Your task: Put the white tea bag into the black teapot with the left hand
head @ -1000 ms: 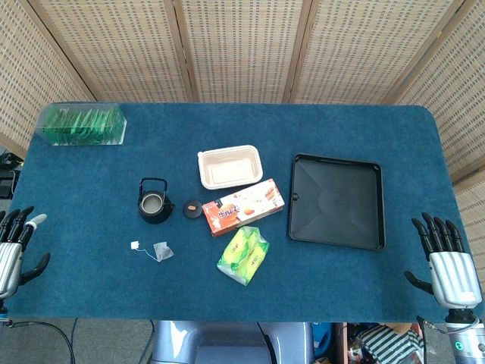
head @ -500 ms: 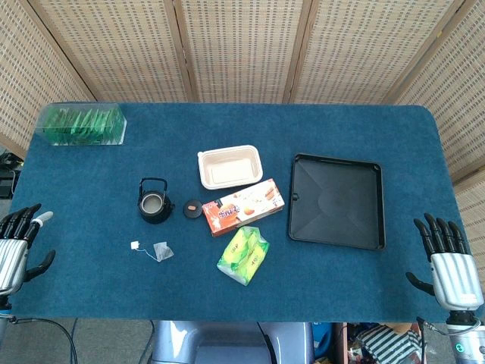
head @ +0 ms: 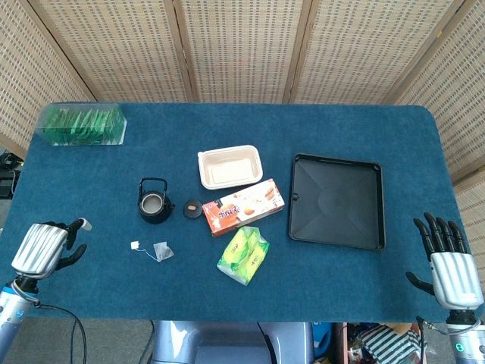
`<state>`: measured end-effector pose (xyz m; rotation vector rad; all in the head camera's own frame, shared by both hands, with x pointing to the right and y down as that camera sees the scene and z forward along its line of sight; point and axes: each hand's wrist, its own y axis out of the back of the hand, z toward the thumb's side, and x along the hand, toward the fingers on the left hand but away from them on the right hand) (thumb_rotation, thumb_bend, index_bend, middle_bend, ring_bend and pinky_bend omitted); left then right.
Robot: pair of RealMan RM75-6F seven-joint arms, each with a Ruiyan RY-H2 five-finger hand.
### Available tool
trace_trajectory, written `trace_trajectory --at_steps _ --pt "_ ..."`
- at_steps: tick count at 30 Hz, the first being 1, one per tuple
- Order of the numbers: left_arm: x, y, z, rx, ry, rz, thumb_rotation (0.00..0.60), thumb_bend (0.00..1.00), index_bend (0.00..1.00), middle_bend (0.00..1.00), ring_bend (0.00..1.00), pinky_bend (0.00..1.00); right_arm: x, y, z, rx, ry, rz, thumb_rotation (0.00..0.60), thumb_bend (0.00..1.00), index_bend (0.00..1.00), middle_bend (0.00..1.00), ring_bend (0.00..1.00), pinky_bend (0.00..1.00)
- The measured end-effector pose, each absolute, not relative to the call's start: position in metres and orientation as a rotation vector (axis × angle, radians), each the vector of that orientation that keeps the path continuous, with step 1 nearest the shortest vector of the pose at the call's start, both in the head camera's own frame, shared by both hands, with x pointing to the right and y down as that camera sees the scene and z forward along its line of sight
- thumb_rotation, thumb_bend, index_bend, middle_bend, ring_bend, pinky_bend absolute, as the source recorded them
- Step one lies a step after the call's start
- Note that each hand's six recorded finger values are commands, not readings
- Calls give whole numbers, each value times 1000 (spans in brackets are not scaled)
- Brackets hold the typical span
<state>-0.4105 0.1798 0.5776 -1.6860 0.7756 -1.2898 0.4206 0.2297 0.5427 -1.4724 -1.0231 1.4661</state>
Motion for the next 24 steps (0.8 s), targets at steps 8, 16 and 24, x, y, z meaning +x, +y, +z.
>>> trace_trajectory --at_steps 8,16,24 --pt "-382 164 603 -1767 595 -1272 600 343 474 773 737 721 425 231 541 -1462 -1038 1475 600 16 96 106 0 90" --pt "-354 156 633 -1815 490 -1301 600 342 474 773 737 721 427 233 542 -1464 -1044 1480 600 16 96 106 0 90" --pt "-343 158 670 -1859 417 -1361 600 342 474 773 737 721 429 233 546 -1470 -1041 1487 600 16 97 106 0 90"
